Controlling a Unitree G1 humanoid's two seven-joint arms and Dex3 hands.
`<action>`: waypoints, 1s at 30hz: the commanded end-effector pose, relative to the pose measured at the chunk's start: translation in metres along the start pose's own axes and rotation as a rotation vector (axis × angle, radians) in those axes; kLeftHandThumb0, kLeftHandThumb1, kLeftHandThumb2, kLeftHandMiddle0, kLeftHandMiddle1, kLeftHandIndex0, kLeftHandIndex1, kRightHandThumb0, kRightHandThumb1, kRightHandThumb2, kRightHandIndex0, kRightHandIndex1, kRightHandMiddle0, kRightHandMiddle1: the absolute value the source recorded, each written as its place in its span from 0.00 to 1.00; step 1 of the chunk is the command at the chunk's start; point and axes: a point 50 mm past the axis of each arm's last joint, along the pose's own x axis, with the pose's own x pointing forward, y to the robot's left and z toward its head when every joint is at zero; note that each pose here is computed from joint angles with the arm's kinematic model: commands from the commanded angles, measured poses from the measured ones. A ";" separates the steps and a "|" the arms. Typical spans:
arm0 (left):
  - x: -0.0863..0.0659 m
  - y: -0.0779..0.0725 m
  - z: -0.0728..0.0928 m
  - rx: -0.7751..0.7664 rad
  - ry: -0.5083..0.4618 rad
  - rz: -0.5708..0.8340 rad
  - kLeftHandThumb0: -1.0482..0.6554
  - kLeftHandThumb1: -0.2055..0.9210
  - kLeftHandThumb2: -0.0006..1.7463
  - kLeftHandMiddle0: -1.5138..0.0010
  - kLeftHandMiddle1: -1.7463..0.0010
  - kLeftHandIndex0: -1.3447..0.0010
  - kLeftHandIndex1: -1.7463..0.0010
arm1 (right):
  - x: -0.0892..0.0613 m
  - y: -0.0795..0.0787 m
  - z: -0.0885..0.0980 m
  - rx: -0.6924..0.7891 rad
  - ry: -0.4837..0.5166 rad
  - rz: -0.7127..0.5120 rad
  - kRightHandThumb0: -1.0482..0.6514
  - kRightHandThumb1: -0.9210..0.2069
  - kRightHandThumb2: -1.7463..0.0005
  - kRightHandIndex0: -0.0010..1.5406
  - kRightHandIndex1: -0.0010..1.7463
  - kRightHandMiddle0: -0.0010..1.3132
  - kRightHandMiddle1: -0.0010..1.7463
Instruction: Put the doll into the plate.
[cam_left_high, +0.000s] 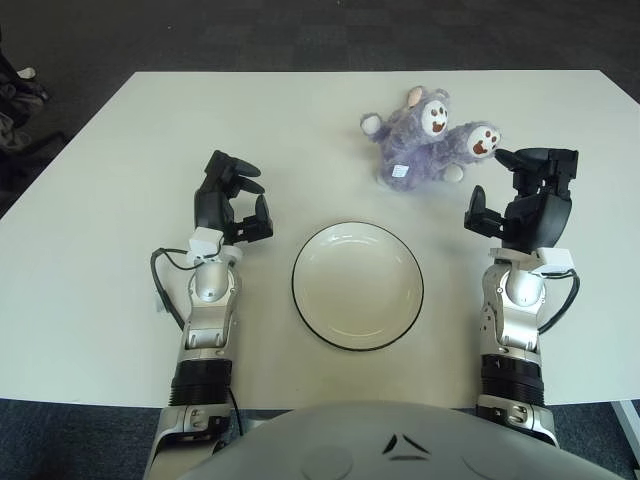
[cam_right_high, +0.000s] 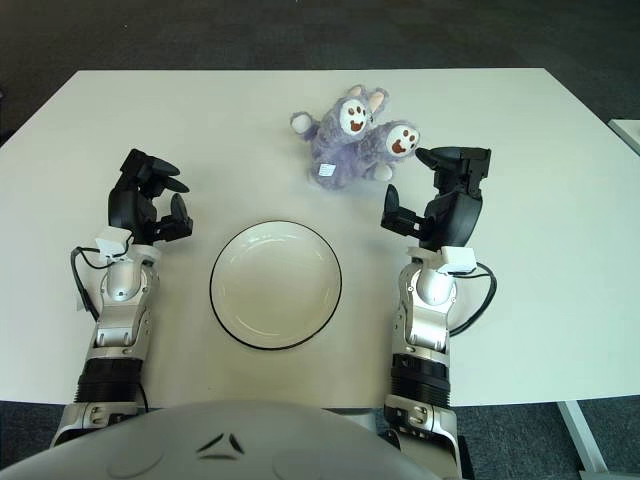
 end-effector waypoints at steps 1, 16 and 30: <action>-0.033 0.004 -0.034 0.015 0.183 0.027 0.61 0.44 0.78 0.66 0.00 0.62 0.00 | 0.004 -0.014 0.021 -0.036 -0.045 -0.012 0.45 0.66 0.29 0.09 0.57 0.00 1.00; -0.034 0.003 -0.035 0.018 0.177 0.028 0.61 0.43 0.78 0.65 0.00 0.62 0.00 | -0.003 -0.028 -0.002 -0.132 0.034 -0.051 0.35 0.56 0.38 0.06 0.49 0.02 1.00; -0.034 0.003 -0.036 0.025 0.172 0.026 0.61 0.44 0.78 0.65 0.00 0.62 0.00 | -0.001 -0.025 -0.005 -0.150 0.074 -0.002 0.36 0.58 0.36 0.00 0.44 0.00 0.83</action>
